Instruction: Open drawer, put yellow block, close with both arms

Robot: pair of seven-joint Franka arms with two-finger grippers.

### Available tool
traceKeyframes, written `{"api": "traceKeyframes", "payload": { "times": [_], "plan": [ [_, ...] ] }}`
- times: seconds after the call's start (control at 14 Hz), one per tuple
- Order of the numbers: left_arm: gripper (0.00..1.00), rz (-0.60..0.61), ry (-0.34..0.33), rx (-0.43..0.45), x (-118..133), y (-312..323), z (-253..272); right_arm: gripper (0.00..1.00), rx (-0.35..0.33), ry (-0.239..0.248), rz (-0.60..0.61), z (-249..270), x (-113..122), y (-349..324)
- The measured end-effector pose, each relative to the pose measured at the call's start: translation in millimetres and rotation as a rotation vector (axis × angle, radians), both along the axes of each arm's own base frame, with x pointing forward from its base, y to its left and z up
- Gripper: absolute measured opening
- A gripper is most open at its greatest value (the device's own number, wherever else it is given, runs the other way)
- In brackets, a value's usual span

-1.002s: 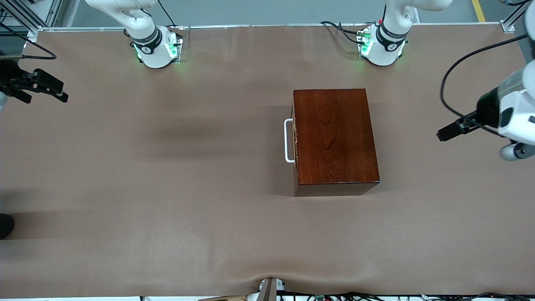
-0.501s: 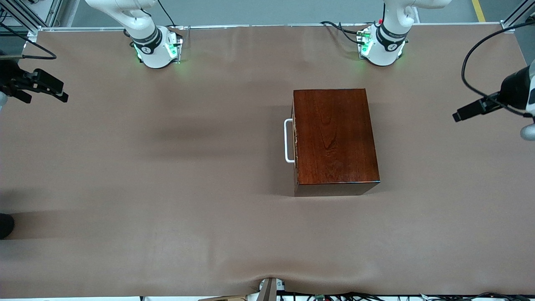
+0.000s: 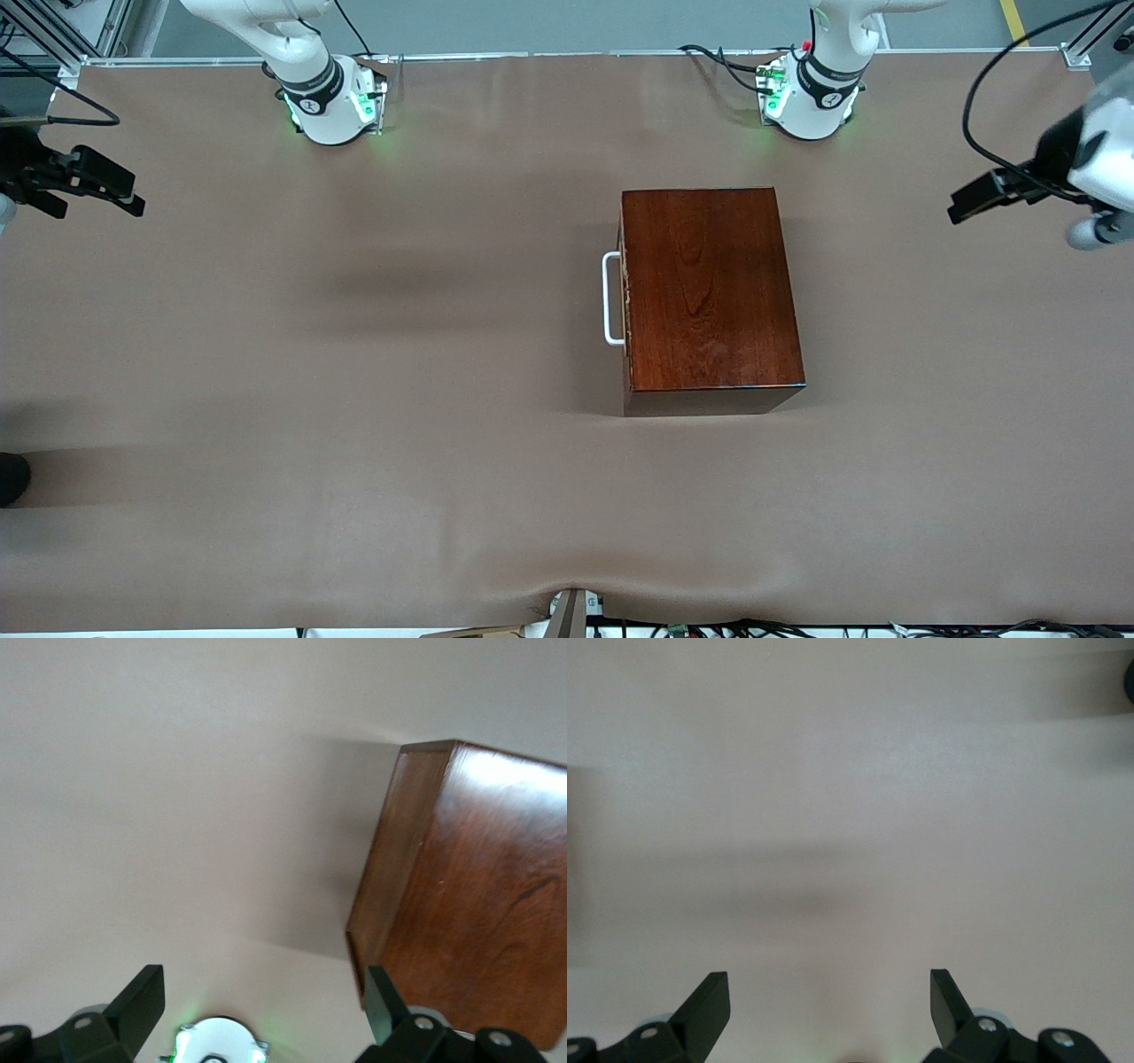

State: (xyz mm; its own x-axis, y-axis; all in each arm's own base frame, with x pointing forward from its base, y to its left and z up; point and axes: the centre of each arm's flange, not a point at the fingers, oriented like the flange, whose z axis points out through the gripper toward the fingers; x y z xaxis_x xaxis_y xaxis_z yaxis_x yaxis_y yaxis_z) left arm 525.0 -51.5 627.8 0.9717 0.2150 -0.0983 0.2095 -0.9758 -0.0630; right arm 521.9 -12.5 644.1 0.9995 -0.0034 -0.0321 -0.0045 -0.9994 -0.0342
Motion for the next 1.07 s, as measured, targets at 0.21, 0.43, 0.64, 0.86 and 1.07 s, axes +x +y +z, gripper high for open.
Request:
{"api": "traceKeyframes", "payload": {
  "times": [0.21, 0.43, 0.64, 0.86, 1.07],
  "plan": [
    [1.0, -0.07, -0.012, 0.019, -14.9, -8.5, 6.9, 1.0, 0.0, 0.0, 0.0, 0.0, 0.0, 0.0],
    [1.0, -0.094, -0.033, 0.018, -22.6, 5.0, 18.6, 1.0, 0.0, 0.0, 0.0, 0.0, 0.0, 0.0],
    [1.0, -0.1, -0.061, 0.023, -35.6, 4.2, 33.4, 1.0, 0.0, 0.0, 0.0, 0.0, -0.1, 0.0],
    [1.0, -0.116, -0.075, 0.025, -42.2, 1.6, 40.0, 1.0, 0.0, 0.001, 0.0, -0.1, -0.1, 0.0],
    [1.0, -0.155, -0.08, 0.022, -40.4, 0.9, 39.3, 1.0, 0.0, 0.001, 0.0, -0.1, -0.1, 0.0]
  ]
}}
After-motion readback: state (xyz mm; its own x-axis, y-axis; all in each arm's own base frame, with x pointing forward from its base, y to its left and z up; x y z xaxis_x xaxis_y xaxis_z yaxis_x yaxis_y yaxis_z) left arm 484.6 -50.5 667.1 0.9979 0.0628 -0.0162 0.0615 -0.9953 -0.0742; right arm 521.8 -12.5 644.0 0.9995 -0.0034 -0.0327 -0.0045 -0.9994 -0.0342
